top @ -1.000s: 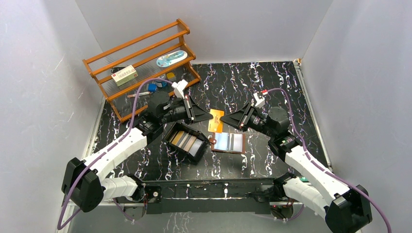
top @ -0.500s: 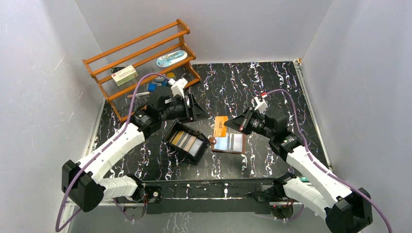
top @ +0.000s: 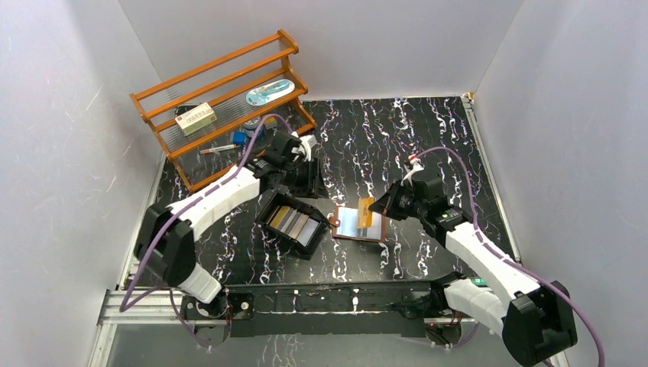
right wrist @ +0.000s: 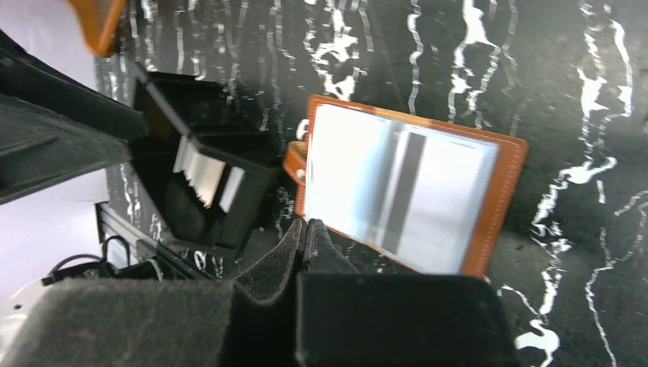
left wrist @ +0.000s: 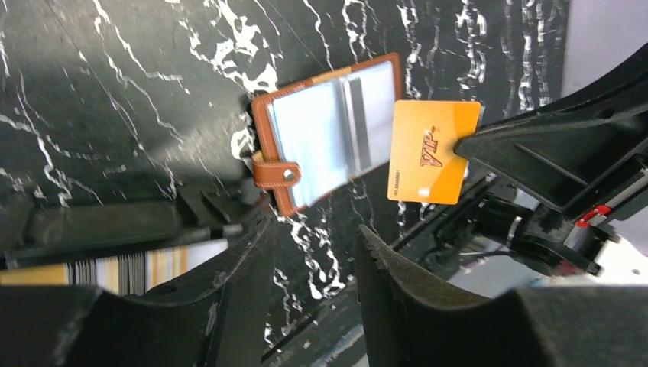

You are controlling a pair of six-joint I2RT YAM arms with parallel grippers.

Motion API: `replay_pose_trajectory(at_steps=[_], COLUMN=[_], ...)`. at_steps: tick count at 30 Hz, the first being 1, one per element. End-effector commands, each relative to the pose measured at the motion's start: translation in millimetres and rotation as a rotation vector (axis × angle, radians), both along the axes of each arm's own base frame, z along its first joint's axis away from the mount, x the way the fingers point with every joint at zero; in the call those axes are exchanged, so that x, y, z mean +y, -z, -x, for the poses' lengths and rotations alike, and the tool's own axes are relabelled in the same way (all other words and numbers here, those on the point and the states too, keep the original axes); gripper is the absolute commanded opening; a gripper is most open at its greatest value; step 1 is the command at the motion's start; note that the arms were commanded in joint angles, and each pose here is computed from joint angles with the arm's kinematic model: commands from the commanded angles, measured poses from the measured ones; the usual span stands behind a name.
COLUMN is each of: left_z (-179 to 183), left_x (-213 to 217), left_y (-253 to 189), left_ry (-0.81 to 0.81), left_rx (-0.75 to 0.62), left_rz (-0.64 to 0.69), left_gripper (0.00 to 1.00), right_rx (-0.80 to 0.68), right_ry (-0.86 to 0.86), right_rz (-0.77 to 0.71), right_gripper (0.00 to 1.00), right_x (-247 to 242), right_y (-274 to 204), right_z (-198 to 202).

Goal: Put the credit cards into the card holder
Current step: Insert the credit card into the card holder.

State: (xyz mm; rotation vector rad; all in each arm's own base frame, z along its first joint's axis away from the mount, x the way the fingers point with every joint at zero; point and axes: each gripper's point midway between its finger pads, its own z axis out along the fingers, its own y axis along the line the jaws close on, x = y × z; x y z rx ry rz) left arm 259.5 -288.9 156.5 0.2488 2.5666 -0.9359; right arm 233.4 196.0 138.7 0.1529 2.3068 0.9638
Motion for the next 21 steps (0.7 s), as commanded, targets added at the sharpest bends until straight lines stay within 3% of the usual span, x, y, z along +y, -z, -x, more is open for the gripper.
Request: replay_pose_trajectory(at_steps=[1,7,14,21], left_z=[-15,-24,-25,-19], left_x=[-8,-24,-35,-40], left_y=[2,37,60,84], left_ry=[0.071,0.143,0.179,0.199], left_rx=[-0.026,0.078,0.145,0.21], left_rz=[-0.065,-0.116,-0.112,-0.116], left_gripper=[0.43,0.45,0.35,0.34], right_rx=[-0.018,0.001,0.024,0.038], right_ry=[0.005,-0.016,-0.063,-0.066], right_rz=[0.005,-0.062,-0.105,-0.098], right_gripper=[0.0,0.0,0.0,0.0], right_x=[-8,-12,-8,-8], right_y=[14,28,46,61], right_z=[-12,-20,-23,-22])
